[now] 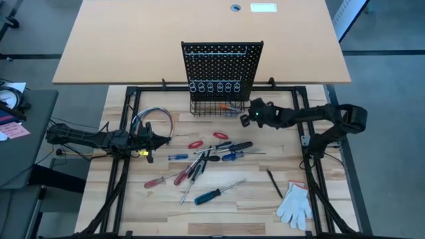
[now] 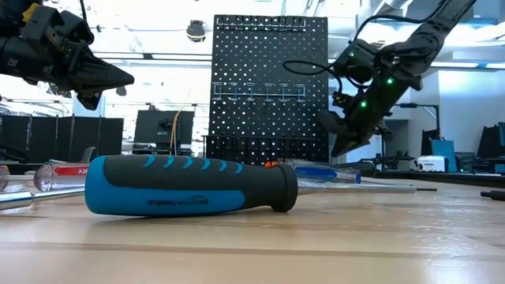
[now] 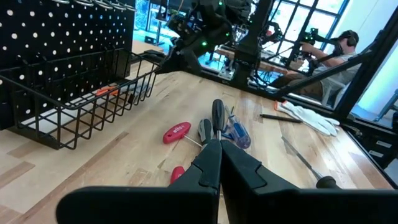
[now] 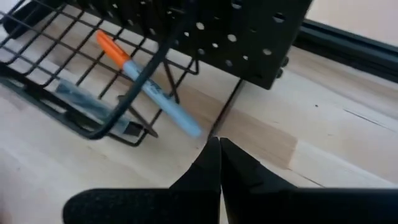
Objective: Hang tools onto peg board
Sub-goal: Put the orange pen into the wire basket on the pegboard
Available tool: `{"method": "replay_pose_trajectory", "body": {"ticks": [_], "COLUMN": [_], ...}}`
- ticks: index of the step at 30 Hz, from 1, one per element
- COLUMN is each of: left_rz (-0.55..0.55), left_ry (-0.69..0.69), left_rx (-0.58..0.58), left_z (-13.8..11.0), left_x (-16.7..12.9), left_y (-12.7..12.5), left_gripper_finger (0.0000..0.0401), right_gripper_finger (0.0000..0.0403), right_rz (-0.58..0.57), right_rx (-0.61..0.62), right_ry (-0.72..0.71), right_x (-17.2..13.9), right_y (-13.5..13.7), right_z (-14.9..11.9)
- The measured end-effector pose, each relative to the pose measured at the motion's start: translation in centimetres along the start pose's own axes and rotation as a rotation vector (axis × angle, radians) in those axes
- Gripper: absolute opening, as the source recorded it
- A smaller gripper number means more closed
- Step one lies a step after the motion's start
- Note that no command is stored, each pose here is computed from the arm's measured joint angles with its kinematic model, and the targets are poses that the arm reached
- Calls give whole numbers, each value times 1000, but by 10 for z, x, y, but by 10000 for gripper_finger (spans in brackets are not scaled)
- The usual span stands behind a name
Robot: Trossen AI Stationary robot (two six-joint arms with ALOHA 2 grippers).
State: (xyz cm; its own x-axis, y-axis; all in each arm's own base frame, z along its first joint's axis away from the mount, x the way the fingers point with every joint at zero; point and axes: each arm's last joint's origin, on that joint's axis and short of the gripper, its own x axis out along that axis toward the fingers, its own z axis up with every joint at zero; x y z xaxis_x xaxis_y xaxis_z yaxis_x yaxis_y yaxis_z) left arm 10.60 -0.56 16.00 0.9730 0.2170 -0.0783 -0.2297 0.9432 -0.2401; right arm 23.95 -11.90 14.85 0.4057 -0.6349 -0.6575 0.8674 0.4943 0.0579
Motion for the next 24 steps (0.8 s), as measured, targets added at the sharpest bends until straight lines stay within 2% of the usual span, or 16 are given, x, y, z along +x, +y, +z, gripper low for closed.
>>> {"method": "replay_pose_trajectory", "body": {"ticks": [8, 15, 24], "left_rz": [0, 0, 0], "left_ry": [0, 0, 0], "left_rx": [0, 0, 0], "left_z": [0, 0, 0], "left_x": [0, 0, 0], "left_y": [0, 0, 0], "left_gripper_finger": [0, 0, 0], "right_gripper_finger": [2, 1, 1], "right_rz": [16, 34, 72], "right_rx": [20, -8, -8], "right_ry": [20, 73, -2], "right_x": [3, 30, 44], "right_y": [-5, -3, 5], "right_z": [2, -12, -11]}}
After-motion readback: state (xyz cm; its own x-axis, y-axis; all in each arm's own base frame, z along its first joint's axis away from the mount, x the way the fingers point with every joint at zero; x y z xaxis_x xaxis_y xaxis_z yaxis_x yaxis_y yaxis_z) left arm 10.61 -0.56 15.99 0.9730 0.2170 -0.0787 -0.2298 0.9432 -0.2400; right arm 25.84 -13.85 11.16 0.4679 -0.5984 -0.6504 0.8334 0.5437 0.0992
